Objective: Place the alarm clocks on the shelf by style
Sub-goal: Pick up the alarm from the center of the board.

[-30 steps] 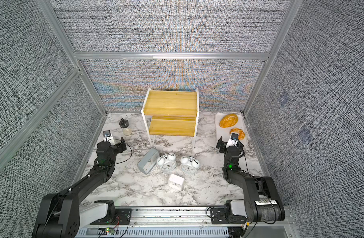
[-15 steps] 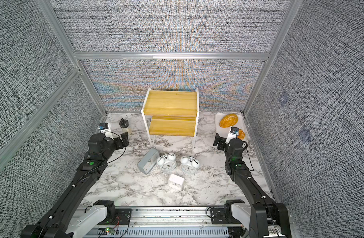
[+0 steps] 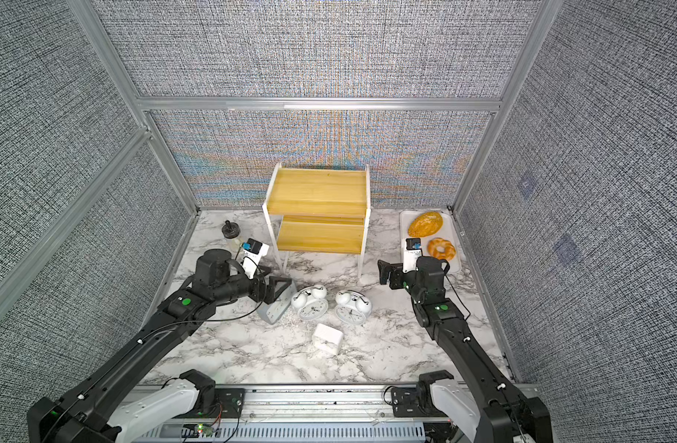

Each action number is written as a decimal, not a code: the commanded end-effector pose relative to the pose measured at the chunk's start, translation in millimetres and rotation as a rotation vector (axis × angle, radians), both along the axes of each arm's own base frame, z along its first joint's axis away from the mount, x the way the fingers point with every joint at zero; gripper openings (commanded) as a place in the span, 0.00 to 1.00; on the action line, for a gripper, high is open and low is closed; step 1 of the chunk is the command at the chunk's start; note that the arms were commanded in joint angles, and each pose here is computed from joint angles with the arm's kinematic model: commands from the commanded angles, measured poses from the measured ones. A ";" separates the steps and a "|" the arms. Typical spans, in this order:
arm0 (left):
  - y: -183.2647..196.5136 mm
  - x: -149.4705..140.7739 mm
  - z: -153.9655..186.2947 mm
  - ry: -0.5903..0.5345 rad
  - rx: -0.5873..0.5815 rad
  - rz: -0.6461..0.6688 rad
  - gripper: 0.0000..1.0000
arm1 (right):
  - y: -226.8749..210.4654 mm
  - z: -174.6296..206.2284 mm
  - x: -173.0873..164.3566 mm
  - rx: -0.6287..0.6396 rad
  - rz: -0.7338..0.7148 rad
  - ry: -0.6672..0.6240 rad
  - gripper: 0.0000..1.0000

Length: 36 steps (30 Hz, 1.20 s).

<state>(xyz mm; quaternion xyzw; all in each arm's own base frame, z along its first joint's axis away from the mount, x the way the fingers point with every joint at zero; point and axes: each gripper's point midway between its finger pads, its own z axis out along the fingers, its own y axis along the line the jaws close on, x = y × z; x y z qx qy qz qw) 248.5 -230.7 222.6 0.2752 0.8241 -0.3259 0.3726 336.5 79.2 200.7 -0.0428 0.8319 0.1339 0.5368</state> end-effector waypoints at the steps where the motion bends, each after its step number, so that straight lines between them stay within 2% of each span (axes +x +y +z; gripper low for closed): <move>1: -19.0 -11.4 -9.8 -0.033 0.081 -0.128 0.94 | -2.3 -1.1 -4.4 -0.006 -0.012 0.008 0.99; 3: -26.3 -12.1 -17.8 -0.046 0.148 -0.155 0.92 | -3.7 0.0 -5.4 -0.009 -0.017 0.005 0.99; 8: -35.6 -4.8 -35.5 -0.037 0.242 -0.186 0.76 | -3.3 -1.8 -6.7 -0.010 -0.016 0.009 0.99; 16: -55.2 -0.4 -48.3 -0.026 0.287 -0.242 0.50 | -6.3 -5.4 -6.8 -0.014 -0.033 0.015 0.99; 20: -54.8 2.4 -55.5 -0.023 0.323 -0.243 0.40 | -6.4 -6.6 -7.7 -0.012 -0.034 0.018 0.99; 28: -52.1 3.8 -66.8 -0.007 0.364 -0.241 0.27 | -7.1 -5.5 -7.8 -0.011 -0.038 0.016 0.99; 36: -52.3 1.1 -62.1 -0.011 0.371 -0.244 0.03 | -4.6 -3.5 -8.6 0.001 -0.027 0.016 0.99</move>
